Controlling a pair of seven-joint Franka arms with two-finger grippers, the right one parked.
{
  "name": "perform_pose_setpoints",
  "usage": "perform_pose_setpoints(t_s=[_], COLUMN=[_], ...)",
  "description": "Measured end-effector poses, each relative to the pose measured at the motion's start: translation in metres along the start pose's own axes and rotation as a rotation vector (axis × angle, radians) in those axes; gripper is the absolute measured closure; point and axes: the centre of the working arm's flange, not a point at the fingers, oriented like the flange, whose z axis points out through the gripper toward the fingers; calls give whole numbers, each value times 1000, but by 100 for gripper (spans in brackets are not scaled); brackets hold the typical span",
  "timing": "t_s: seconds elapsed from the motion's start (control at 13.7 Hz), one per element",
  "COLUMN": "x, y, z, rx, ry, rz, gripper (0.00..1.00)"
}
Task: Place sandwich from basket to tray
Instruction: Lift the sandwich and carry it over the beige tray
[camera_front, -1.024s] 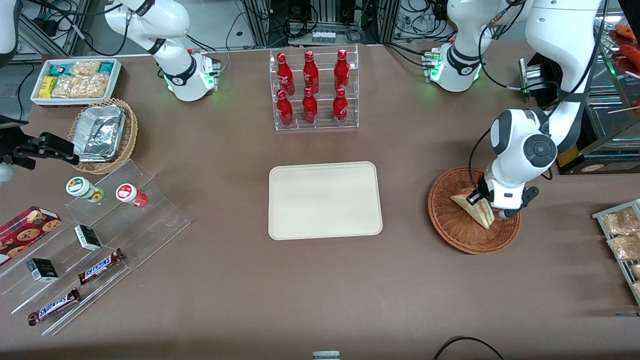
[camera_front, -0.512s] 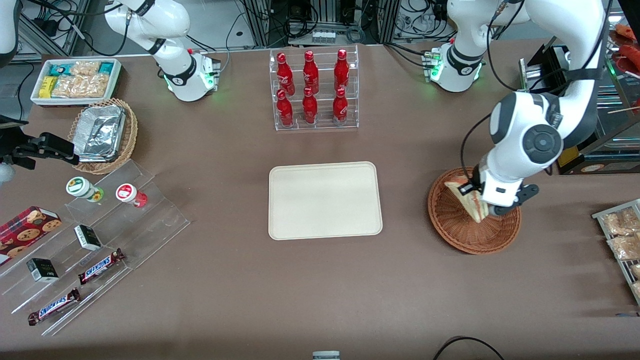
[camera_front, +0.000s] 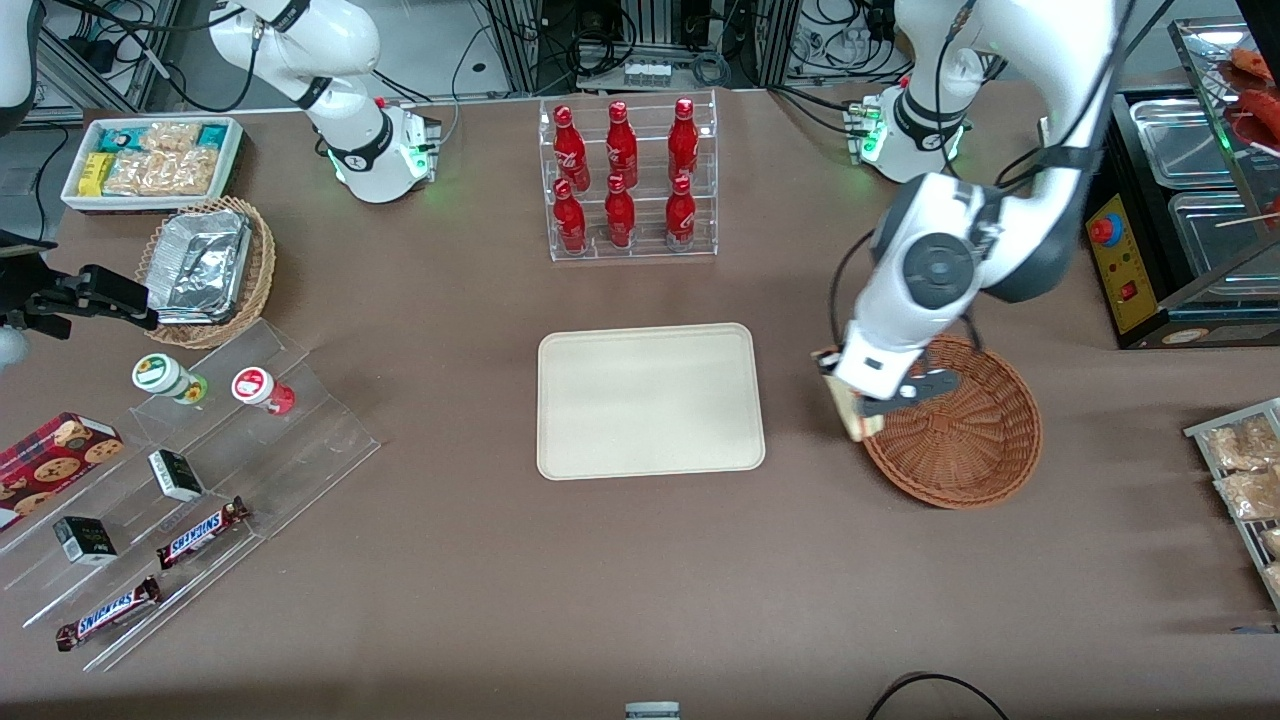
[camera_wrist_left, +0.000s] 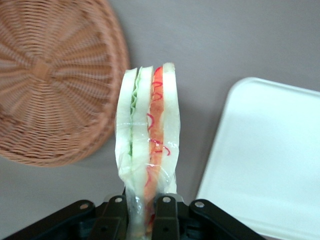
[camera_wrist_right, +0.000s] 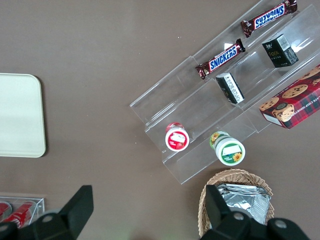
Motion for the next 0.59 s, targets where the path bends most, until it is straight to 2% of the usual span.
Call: perform_pose_setpoints(t_s=[0.07, 0.29, 0.59], x=[-8, -28, -44], y=[22, 85, 147], z=[1, 2, 27], rx=[1, 10, 27], ry=[-2, -44, -66], rz=[33, 107, 145], gripper=[85, 85, 85])
